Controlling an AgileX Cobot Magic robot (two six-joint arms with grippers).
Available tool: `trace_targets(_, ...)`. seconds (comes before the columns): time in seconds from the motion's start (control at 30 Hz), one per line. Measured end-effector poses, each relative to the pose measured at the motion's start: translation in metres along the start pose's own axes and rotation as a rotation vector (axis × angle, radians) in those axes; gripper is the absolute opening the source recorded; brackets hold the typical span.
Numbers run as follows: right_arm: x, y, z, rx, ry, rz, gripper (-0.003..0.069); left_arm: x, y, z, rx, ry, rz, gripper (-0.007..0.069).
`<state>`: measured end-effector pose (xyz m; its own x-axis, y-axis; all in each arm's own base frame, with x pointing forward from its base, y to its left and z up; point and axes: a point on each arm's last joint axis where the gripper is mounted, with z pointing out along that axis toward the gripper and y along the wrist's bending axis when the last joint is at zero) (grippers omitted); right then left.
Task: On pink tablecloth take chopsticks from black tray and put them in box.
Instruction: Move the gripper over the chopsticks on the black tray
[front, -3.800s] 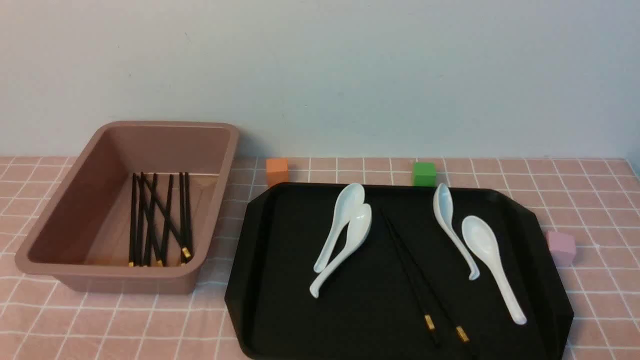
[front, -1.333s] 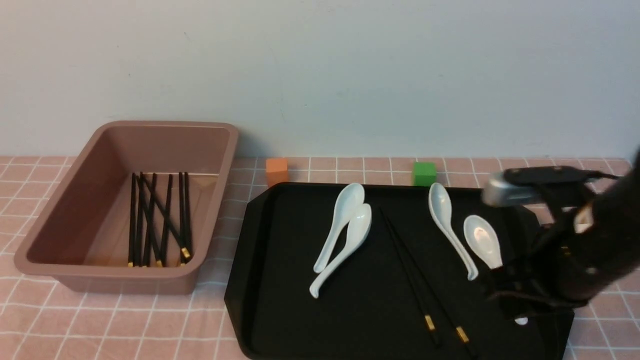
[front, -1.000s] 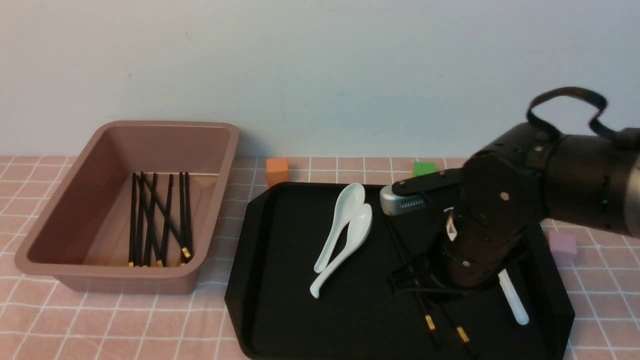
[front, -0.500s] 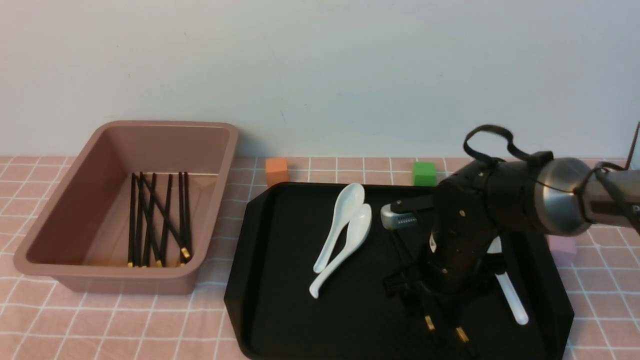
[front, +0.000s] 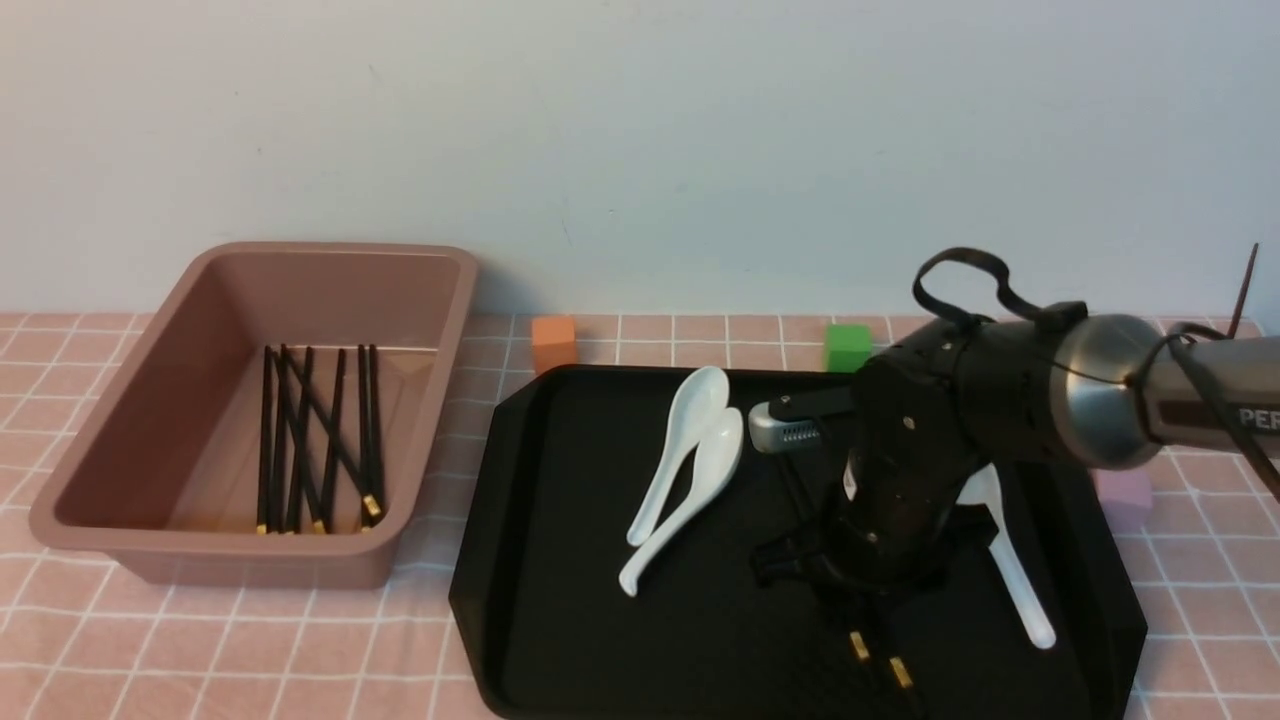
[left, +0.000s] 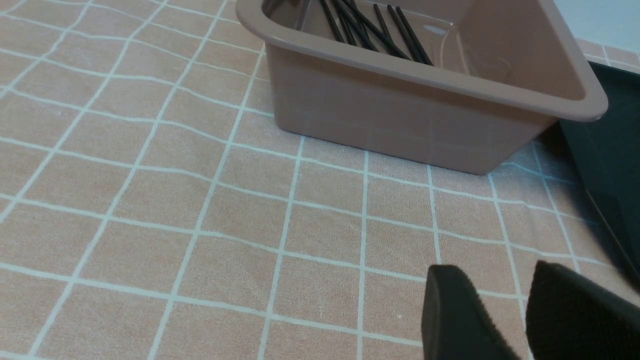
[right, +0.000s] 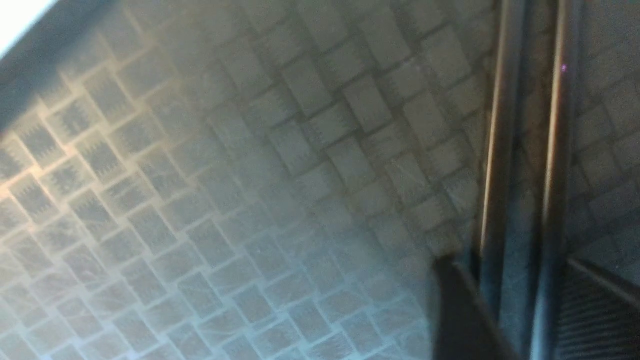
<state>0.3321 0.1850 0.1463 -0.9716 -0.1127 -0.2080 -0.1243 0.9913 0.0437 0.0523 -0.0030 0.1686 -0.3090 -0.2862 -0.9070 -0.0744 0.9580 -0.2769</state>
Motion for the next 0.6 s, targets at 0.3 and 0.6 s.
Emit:
trace_targets(0.3, 0.000, -0.001, -0.001, 0.009, -0.004, -0.022, 0.0131, 0.000, 0.000, 0.000, 0.000, 0.000, 0.000, 0.0239)
trace_targets(0.6, 0.004, -0.009, -0.035, 0.049, -0.036, -0.067, 0.0131, 0.000, 0.000, 0.000, 0.000, 0.000, 0.000, 0.0239)
